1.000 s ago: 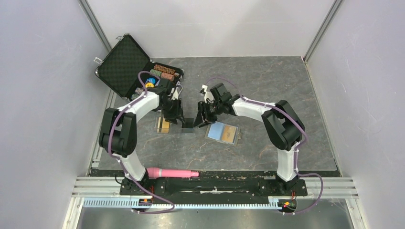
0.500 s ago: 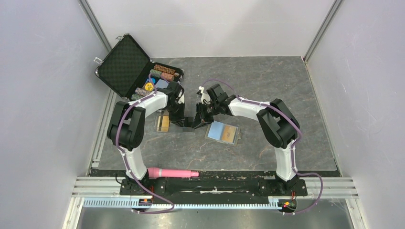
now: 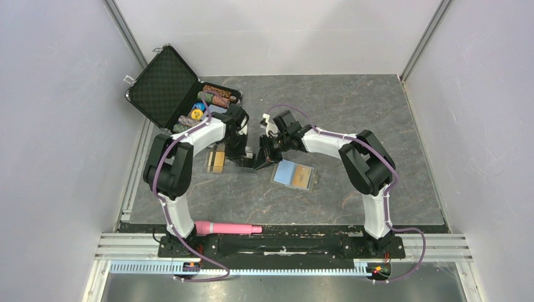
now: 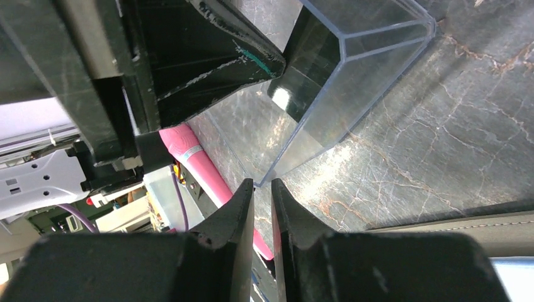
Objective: Put the credit cards into the card holder
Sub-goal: Pick up the credit card from the storage box.
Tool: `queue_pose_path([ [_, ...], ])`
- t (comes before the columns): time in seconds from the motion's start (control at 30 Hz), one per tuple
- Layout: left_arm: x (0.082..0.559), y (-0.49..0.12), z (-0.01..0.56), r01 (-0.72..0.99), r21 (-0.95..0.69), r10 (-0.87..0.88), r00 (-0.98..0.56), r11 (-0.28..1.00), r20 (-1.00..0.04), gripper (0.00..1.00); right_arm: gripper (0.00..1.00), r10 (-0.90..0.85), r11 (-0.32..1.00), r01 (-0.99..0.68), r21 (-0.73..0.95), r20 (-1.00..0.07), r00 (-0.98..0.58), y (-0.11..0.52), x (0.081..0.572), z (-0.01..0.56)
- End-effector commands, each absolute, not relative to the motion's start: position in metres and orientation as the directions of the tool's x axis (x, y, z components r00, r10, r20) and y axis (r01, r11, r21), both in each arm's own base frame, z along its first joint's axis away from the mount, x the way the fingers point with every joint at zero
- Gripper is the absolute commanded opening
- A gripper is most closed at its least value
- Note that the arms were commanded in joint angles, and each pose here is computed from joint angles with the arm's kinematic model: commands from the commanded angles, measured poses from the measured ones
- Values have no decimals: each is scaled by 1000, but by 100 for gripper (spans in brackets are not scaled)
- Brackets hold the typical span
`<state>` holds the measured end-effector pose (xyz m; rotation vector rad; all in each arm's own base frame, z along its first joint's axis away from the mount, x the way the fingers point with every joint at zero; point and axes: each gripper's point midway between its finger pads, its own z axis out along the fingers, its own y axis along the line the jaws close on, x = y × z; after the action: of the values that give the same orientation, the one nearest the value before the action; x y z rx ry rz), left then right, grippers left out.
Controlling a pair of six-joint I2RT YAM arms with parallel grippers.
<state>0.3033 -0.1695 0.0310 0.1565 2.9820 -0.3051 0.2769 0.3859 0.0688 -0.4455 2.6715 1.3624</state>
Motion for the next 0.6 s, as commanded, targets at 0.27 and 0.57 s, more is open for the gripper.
queue_pose_path([
  [0.27, 318, -209, 68, 235, -273, 170, -955, 933, -243, 3, 16, -217, 557, -339, 759, -260, -941, 387, 280, 68],
  [0.57, 317, -208, 65, 241, -260, 182, -956, 935, -230, 27, 16, -219, 557, -340, 758, -261, -940, 386, 280, 68],
])
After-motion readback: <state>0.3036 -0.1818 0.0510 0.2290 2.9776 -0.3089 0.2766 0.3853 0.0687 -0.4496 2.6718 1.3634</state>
